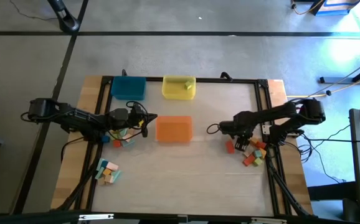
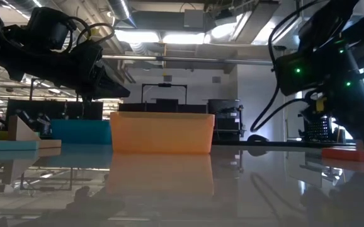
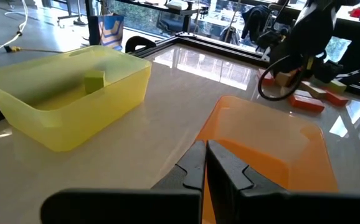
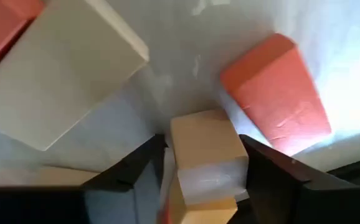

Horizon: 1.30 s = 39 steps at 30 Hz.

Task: Sort blocks by size
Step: Put the brown square block into the yellow bin

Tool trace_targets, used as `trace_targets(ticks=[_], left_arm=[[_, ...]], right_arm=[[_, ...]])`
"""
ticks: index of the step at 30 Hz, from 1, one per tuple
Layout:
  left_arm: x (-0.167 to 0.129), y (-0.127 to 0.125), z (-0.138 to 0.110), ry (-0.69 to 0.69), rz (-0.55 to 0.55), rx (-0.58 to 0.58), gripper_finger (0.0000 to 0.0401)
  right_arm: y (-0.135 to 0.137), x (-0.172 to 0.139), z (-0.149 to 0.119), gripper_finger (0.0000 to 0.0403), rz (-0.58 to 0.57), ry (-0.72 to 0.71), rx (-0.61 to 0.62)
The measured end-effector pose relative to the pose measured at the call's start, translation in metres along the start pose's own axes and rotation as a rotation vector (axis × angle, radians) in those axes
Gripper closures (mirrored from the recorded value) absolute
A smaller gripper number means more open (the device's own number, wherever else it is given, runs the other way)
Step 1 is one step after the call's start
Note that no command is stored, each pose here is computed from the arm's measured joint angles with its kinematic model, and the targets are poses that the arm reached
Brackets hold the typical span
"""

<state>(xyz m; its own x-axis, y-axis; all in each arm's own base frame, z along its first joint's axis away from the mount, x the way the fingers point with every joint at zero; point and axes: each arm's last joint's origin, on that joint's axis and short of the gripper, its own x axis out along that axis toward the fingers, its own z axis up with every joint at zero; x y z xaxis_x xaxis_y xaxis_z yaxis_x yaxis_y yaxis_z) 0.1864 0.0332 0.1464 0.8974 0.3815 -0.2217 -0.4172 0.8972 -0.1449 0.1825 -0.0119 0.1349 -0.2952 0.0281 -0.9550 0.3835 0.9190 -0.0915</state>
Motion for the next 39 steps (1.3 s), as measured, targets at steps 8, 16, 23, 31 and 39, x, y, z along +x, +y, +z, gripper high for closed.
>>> trace_targets(ticks=[8, 16, 23, 31, 39], left_arm=[[0.0, 0.0, 0.0, -0.001, 0.0, 0.0, 0.0398], [0.0, 0.0, 0.0, -0.002, 0.0, -0.001, 0.0398], [0.0, 0.0, 0.0, -0.002, 0.0, -0.001, 0.0398], [0.0, 0.0, 0.0, -0.002, 0.0, -0.001, 0.0398], [0.0, 0.0, 0.001, -0.006, -0.001, -0.006, 0.0398]], right_arm=[[0.001, -0.007, 0.002, 0.0276, 0.002, 0.025, -0.058], [0.008, -0.065, 0.023, 0.0276, 0.006, -0.132, -0.108], [0.011, -0.119, 0.051, 0.0276, -0.082, -0.491, -0.171], [-0.011, -0.148, 0.096, 0.0276, -0.141, -0.919, -0.173], [-0.061, -0.136, 0.152, 0.0276, -0.131, -1.098, -0.084]])
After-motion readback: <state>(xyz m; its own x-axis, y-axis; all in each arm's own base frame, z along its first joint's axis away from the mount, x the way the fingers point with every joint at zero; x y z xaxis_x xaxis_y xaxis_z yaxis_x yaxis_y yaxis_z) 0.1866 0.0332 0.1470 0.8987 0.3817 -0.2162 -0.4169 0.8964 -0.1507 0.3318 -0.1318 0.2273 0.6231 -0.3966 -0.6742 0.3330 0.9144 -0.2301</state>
